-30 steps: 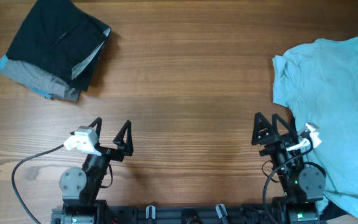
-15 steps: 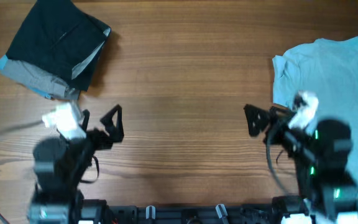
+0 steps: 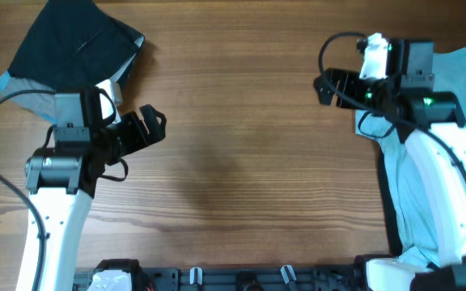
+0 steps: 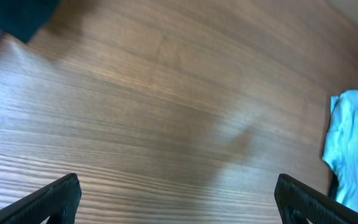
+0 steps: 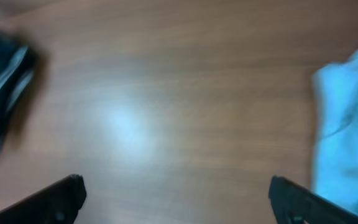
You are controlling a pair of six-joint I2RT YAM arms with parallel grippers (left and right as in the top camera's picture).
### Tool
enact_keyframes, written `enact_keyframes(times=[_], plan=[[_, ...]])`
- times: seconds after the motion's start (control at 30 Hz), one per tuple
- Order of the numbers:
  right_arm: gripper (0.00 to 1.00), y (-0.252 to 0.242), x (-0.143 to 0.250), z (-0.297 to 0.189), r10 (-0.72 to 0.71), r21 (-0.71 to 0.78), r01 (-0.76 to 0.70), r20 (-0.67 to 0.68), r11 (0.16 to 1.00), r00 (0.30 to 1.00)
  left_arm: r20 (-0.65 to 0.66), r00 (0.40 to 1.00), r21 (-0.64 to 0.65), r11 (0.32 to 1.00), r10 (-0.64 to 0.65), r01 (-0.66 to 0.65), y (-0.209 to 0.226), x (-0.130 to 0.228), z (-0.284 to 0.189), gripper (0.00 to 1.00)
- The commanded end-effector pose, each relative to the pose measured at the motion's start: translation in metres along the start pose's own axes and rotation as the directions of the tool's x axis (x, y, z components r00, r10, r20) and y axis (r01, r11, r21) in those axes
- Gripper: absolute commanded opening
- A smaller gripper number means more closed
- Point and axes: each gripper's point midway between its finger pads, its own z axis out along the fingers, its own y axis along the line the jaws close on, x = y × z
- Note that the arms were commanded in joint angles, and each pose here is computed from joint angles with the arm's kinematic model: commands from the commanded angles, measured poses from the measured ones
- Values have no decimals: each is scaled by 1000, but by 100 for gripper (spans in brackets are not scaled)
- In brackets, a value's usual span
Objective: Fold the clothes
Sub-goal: 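Reach the right gripper to the light blue t-shirt and grasp it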
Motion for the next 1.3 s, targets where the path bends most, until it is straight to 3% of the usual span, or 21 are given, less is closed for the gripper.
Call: enact_keyframes(times=[0.0, 0.3, 0.4, 0.7, 0.77, 0.83, 0.93, 0.97, 1.17, 1.27], plan=[[88, -69, -30, 11, 187, 248, -215, 133, 945, 973, -28, 1000, 64, 998, -2, 4, -13, 0, 0, 100], [85, -128, -37, 78, 234, 347, -282, 174, 894, 956, -36, 999, 59, 998, -4, 6, -12, 2, 0, 100], [85, -153, -26, 106, 235, 427, -286, 169, 858, 957, -48, 999, 54, 999, -8, 10, -10, 5, 0, 100], [82, -173, 2, 170, 248, 422, -268, 102, 866, 963, -51, 999, 52, 999, -5, 8, -10, 5, 0, 100], [75, -175, 4, 173, 237, 424, -256, 96, 869, 967, -51, 999, 52, 999, -5, 8, -10, 5, 0, 100], [57, -176, 4, 174, 238, 425, -256, 96, 868, 966, -51, 999, 52, 999, -5, 8, -10, 5, 0, 100], [10, -179, 3, 171, 242, 429, -261, 99, 865, 965, -52, 999, 51, 999, -6, 8, -10, 6, 0, 100], [4, -181, 2, 167, 245, 431, -264, 101, 863, 964, -52, 999, 51, 999, -6, 8, -10, 6, 0, 99], [4, -185, -33, 116, 191, 432, -251, 178, 866, 965, -51, 999, 52, 999, -5, 8, -10, 5, 0, 95], [4, -182, -67, 64, 159, 415, -275, 293, 867, 943, -49, 999, 55, 998, -5, 7, -11, 5, -1, 94]])
